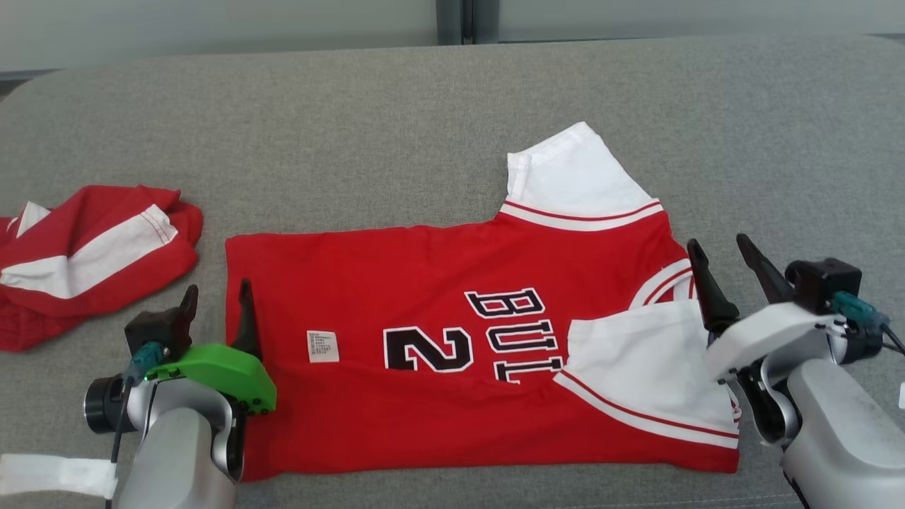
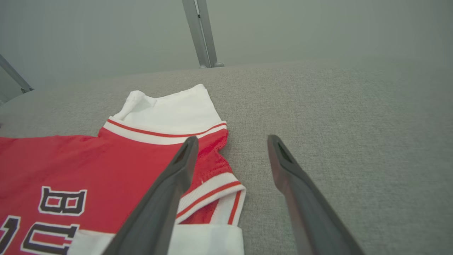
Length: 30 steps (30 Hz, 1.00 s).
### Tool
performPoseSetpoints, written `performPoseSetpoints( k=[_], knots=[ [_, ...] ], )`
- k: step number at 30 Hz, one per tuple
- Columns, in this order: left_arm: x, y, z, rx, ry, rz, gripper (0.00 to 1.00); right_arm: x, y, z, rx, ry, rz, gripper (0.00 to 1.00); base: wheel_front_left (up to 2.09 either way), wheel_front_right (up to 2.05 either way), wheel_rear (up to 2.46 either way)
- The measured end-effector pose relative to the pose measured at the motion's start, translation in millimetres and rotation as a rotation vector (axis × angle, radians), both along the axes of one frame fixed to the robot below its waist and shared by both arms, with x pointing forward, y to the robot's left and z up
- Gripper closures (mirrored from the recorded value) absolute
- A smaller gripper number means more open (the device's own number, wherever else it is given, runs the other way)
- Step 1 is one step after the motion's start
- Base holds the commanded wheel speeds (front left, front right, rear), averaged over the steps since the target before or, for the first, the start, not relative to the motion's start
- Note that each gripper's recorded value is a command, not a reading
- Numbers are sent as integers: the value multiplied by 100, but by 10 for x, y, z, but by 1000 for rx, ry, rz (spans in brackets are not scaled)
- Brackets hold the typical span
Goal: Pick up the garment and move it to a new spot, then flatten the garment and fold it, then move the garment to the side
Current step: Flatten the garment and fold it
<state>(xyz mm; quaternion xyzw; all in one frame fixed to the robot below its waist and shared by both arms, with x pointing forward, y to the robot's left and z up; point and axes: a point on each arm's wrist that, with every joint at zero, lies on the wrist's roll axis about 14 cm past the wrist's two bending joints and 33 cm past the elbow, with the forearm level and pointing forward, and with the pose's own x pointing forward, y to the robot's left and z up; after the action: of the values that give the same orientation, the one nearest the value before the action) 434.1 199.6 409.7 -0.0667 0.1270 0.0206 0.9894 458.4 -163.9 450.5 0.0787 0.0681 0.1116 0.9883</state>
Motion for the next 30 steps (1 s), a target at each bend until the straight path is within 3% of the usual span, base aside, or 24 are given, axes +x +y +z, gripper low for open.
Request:
performPoseSetpoints(
  k=[6,15,17,18,19,20,30],
  knots=[
    [298,-22,-181,27,68,-19,0,310,236,59,-8,-28,72,0,0,0,0],
    [517,-51,-439,41,146,-21,0,688,278,121,-41,-60,108,0,0,0,0],
    [566,-45,-463,38,148,-12,50,778,283,119,-47,-56,112,0,0,0,0],
    [593,-45,-469,43,148,-13,64,823,279,103,-58,-47,116,0,0,0,0],
    [615,-49,-475,43,147,-14,89,868,278,93,-72,-42,121,0,0,0,0],
    [627,-54,-485,42,148,-15,100,918,285,95,-83,-41,127,0,0,0,0],
    [676,-41,-429,52,111,-32,100,1419,432,-111,-184,122,166,0,0,0,0]
  ],
)
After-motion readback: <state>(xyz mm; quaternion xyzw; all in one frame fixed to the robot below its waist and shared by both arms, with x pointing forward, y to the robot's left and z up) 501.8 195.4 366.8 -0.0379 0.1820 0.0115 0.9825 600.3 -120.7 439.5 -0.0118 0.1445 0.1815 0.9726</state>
